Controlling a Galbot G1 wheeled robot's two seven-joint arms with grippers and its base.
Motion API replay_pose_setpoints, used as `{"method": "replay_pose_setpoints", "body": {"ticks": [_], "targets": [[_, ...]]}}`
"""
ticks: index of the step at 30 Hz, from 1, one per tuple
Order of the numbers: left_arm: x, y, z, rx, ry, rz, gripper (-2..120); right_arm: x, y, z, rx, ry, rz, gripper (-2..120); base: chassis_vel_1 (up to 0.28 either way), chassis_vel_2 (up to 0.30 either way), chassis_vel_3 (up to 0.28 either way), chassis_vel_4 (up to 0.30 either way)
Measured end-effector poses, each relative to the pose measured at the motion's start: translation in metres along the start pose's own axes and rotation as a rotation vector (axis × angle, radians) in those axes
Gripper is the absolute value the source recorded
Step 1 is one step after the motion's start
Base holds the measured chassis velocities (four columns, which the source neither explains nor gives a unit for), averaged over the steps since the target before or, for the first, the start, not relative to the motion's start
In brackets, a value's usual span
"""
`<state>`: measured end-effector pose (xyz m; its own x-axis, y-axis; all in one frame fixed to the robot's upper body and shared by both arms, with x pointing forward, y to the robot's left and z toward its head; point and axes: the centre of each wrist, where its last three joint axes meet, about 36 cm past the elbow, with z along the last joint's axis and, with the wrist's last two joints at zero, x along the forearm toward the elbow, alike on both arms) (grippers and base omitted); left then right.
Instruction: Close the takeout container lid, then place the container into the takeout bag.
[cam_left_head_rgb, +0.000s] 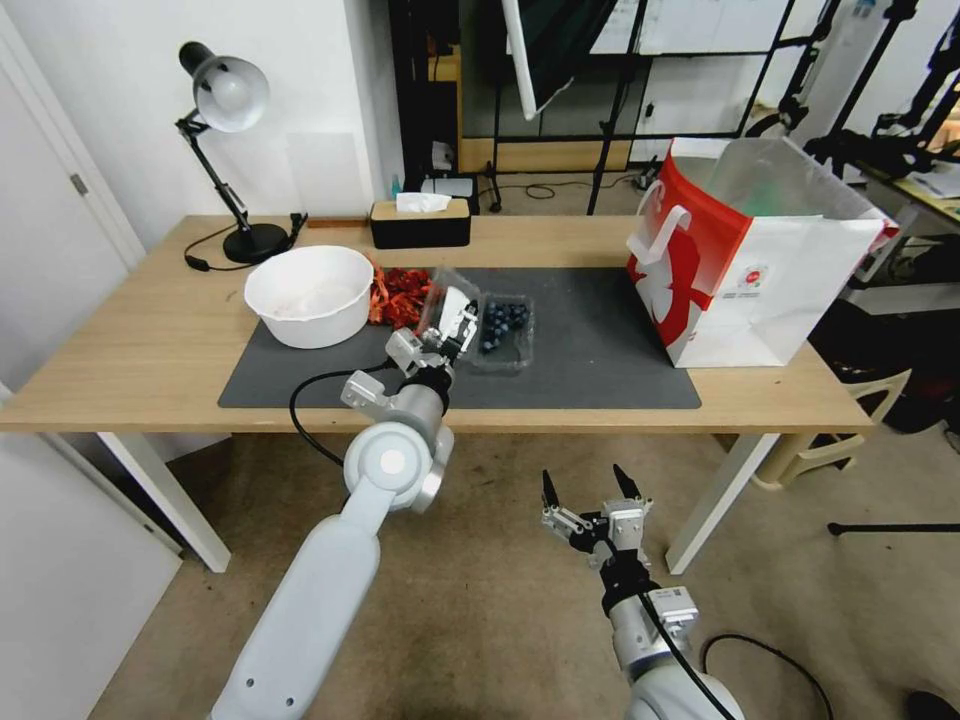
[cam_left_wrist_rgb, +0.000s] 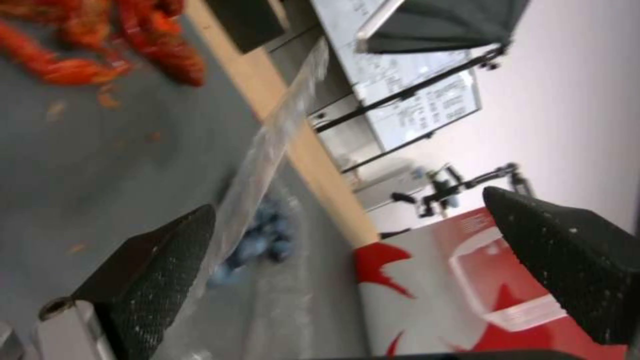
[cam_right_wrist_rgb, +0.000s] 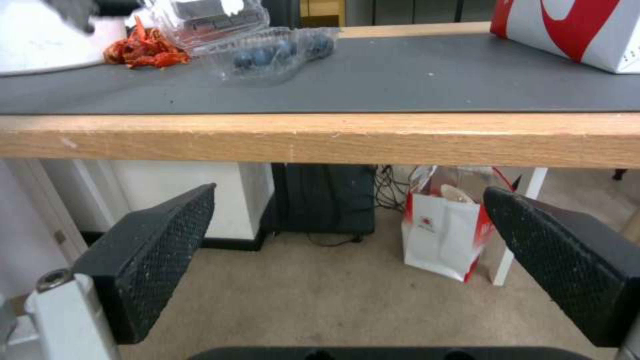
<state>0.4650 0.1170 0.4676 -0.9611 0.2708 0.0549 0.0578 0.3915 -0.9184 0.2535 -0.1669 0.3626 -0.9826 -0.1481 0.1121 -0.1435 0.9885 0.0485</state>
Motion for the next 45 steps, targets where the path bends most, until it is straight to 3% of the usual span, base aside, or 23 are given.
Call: {"method": "replay_pose_setpoints", "body": {"ticks": [8, 18, 25, 32, 34, 39, 45], "targets": [[-0.005, -0.006, 0.004, 0.008, 0.004, 0.053, 100, 0.001, 0.000, 0.000, 0.006, 0.002, -0.002, 100, 0.000, 0.000, 0.000, 0.000], [-0.019, -0.019, 0.021, 0.015, 0.105, 0.109, 100, 0.004, -0.001, 0.000, 0.010, 0.006, -0.003, 100, 0.000, 0.000, 0.000, 0.000], [-0.027, -0.016, 0.033, -0.002, 0.180, 0.107, 99, 0.003, 0.002, -0.001, 0.004, 0.006, -0.005, 100, 0.000, 0.000, 0.000, 0.000], [-0.029, -0.010, 0.043, -0.045, 0.202, 0.089, 77, 0.005, 0.001, -0.009, 0.001, -0.010, -0.012, 100, 0.000, 0.000, 0.000, 0.000], [-0.029, -0.007, 0.044, -0.065, 0.199, 0.074, 66, 0.007, 0.000, -0.012, 0.001, -0.016, -0.017, 100, 0.000, 0.000, 0.000, 0.000], [-0.028, -0.002, 0.047, -0.113, 0.191, 0.054, 54, 0.007, -0.003, -0.022, -0.001, -0.042, -0.023, 100, 0.000, 0.000, 0.000, 0.000], [-0.023, 0.003, 0.052, -0.168, 0.195, 0.022, 29, 0.001, -0.020, -0.056, -0.030, -0.106, -0.029, 100, 0.000, 0.000, 0.000, 0.000]]}}
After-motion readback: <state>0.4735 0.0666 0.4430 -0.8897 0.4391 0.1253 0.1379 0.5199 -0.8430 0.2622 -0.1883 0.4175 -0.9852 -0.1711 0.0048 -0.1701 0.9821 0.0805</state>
